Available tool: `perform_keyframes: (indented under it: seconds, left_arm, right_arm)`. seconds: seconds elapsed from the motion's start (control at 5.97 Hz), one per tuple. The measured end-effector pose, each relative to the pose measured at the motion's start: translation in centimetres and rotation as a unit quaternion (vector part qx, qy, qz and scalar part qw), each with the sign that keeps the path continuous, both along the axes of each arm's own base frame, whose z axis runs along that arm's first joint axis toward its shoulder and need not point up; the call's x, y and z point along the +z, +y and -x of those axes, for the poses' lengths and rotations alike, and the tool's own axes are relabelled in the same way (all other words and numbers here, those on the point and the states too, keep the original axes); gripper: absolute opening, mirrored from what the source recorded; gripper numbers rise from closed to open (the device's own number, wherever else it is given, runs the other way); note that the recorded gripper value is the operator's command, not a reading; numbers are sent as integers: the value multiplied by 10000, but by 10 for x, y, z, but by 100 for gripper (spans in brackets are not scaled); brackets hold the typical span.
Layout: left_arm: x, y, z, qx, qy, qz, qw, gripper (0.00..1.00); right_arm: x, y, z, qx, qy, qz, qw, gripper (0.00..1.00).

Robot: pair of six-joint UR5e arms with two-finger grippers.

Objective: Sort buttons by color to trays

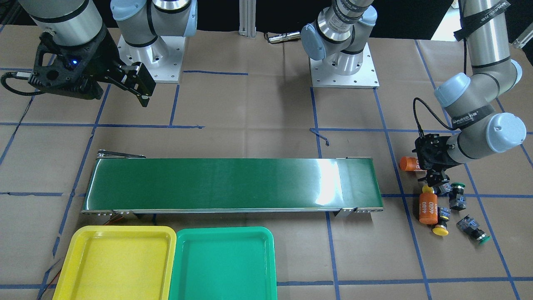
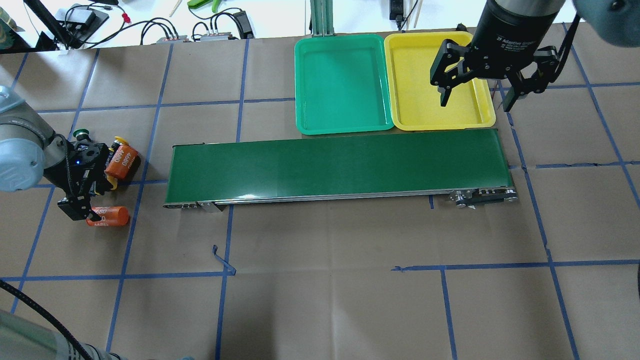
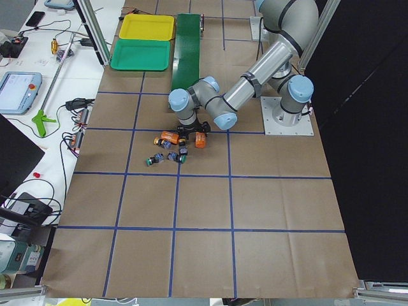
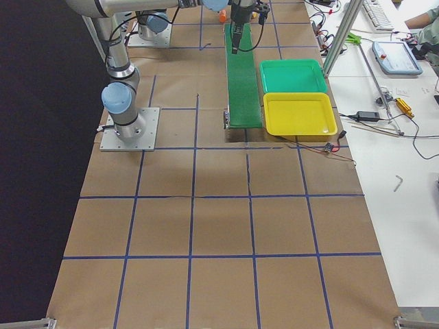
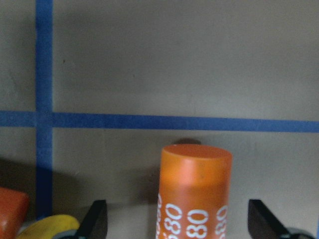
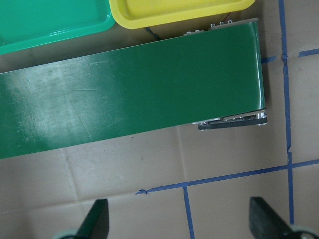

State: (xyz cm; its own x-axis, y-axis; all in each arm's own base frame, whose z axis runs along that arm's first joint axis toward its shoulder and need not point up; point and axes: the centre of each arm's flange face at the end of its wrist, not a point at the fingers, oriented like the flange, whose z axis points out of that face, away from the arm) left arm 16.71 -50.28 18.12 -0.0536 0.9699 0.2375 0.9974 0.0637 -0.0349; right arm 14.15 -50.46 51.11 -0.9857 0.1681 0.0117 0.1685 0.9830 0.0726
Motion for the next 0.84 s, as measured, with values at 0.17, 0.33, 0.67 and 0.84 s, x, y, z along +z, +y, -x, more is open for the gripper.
perform_keyframes:
  seconds: [0.17, 0.33, 0.67, 0.84]
  left_arm:
    - [-4, 5, 0, -1, -41, -24, 10000, 17]
    - [-1, 5, -1, 10, -102, 34, 9999, 0]
    - [10, 4, 0, 16, -177, 140, 9997, 0]
    - [28, -2, 5, -51, -199, 182, 9996, 0]
  right_arm:
    - [0, 0, 0, 5, 2, -5, 10000, 100]
    - [-1, 0, 0, 9, 3, -9, 10000, 100]
    - [-1, 0, 0, 25, -1, -16, 10000, 100]
    - [-2, 0, 0, 28, -2, -17, 10000, 100]
